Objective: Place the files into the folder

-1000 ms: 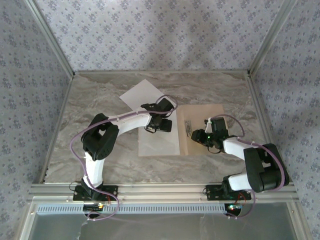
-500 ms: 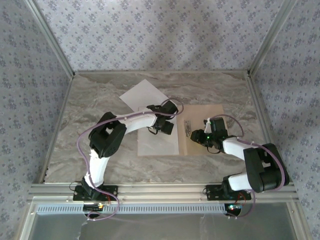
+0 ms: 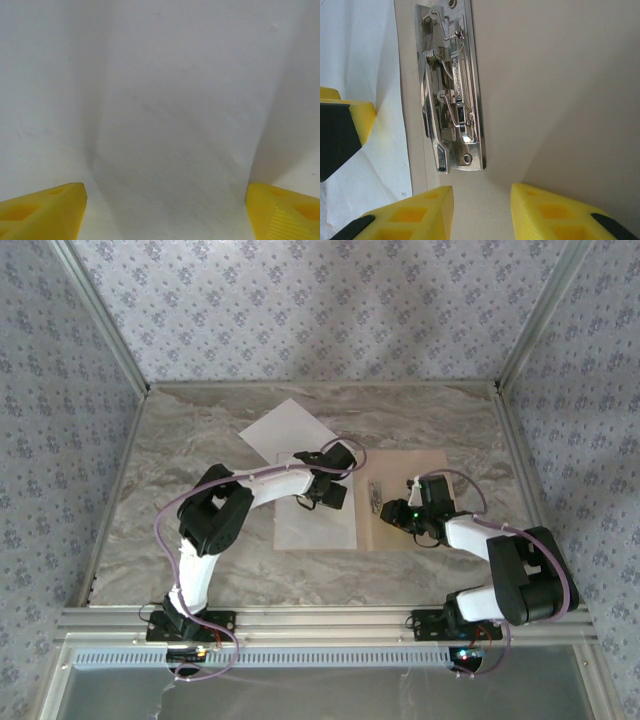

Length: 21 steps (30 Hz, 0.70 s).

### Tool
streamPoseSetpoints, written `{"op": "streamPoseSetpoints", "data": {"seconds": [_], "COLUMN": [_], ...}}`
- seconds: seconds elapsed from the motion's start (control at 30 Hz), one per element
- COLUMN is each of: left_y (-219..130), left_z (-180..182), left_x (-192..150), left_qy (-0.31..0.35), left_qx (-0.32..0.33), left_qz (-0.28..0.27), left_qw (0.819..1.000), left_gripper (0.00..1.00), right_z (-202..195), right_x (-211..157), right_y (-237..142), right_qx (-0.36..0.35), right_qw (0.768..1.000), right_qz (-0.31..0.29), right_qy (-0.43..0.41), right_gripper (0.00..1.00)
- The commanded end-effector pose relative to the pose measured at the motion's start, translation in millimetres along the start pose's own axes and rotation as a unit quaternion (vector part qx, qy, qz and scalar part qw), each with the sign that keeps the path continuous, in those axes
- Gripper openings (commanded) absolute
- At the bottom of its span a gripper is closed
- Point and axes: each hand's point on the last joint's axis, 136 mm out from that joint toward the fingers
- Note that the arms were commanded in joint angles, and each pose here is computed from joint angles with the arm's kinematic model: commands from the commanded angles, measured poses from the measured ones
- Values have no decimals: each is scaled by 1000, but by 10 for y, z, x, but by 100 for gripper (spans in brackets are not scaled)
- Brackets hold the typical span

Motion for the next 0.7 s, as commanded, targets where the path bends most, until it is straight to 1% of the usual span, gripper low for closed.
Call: {"op": "streamPoseSetpoints", "data": {"seconds": [0.0,0.37,0.53,0.67], "left_y": [-29,-104,-389,-596], "left_z": [193,97,30,58], "left_x": [-137,-88,89,181], "left_qy": [-3,-9,-12,-19], "left_qx": [31,3,-26,-34], "left_qz": [19,16,-13,-34], "left_qw": [999,1000,1000,999], "left_gripper": [82,82,84,85], "right_z": [-126,-97,-59,-23], "right_x": [-171,-162,-154,-148], "right_y": [7,11,13,20], "right_qx": [-20,-17,-13,-10], "right_qw": [999,1000,1000,1000], "right_qz": [21,20,21,22], "right_qy": [17,16,14,11], "right_gripper": [37,37,37,38]}}
Point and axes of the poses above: each hand's point on the last joint's axis, 136 mm out from that joint toward the fingers, its own y axis out along the fingers, its own z axis along the line the jaws close on, x = y × z, and after that the axes turned 4 degrees about y, right-handed
